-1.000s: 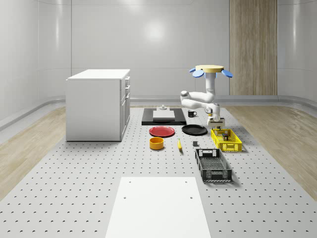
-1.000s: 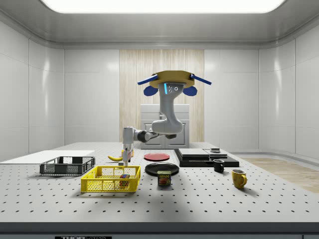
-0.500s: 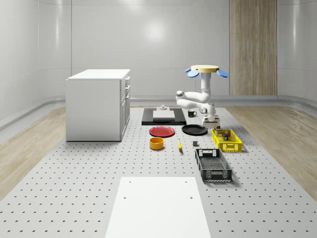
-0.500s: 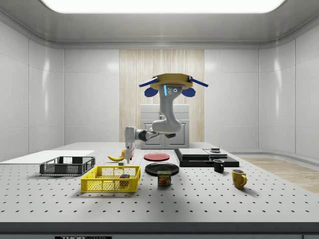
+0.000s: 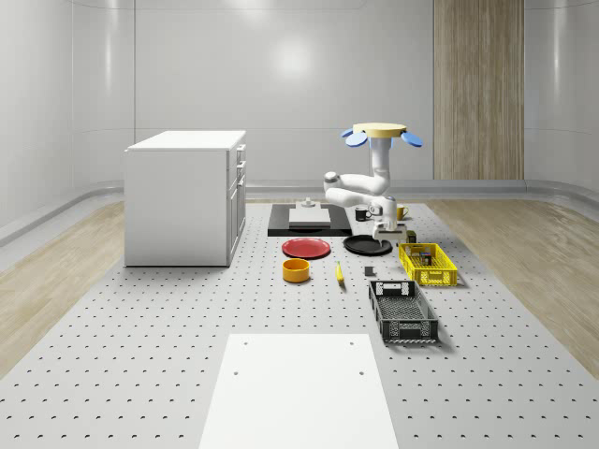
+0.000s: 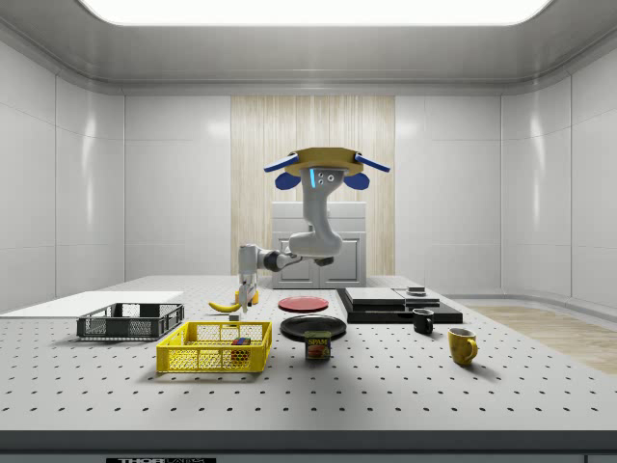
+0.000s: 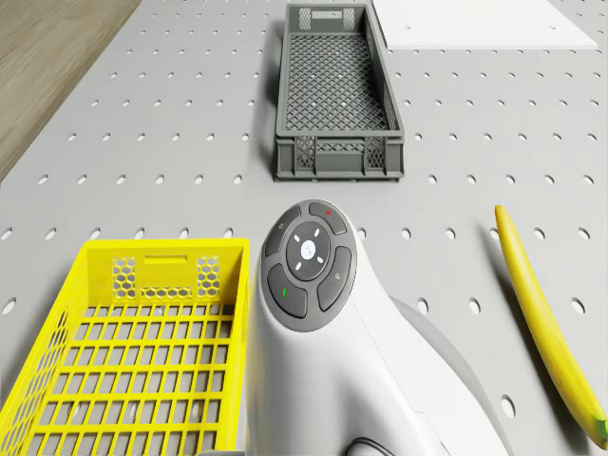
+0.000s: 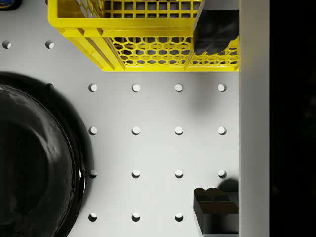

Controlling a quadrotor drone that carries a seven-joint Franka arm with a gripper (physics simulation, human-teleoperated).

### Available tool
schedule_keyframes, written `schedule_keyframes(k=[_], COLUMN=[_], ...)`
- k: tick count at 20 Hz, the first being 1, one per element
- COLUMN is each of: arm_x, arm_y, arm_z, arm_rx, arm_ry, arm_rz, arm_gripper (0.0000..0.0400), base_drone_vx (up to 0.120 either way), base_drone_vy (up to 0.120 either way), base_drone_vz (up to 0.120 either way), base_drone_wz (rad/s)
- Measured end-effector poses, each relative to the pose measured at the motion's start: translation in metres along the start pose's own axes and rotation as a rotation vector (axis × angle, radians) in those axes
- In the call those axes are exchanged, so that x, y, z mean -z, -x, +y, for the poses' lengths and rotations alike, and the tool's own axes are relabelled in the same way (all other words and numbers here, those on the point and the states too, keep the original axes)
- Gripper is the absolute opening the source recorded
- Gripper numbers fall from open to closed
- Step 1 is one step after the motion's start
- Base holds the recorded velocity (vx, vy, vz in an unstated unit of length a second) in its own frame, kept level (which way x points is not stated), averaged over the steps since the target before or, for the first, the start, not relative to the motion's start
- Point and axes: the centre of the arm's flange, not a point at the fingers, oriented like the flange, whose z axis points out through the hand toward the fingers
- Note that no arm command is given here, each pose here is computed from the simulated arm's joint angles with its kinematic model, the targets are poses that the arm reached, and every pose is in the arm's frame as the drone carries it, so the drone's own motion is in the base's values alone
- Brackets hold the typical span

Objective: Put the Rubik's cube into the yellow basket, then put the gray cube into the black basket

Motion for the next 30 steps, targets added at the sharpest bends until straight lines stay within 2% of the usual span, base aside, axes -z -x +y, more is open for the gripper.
schedule_keyframes(k=[11, 23, 26, 30], arm_x=[0.0, 0.0, 0.0, 0.0], arm_y=[0.0, 0.0, 0.0, 0.0], arm_z=[0.0, 0.0, 0.0, 0.0], arm_rx=[0.0, 0.0, 0.0, 0.0], arm_ry=[0.0, 0.0, 0.0, 0.0], arm_rz=[0.0, 0.0, 0.0, 0.0], arm_gripper=[0.04, 0.04, 0.04, 0.04], base_drone_vx=[0.105, 0.02, 0.0, 0.0], base_drone_vy=[-0.12, -0.12, -0.027, 0.0], base_drone_vz=[0.0, 0.0, 0.0, -0.12], base_drone_wz=[0.0, 0.0, 0.0, 0.0])
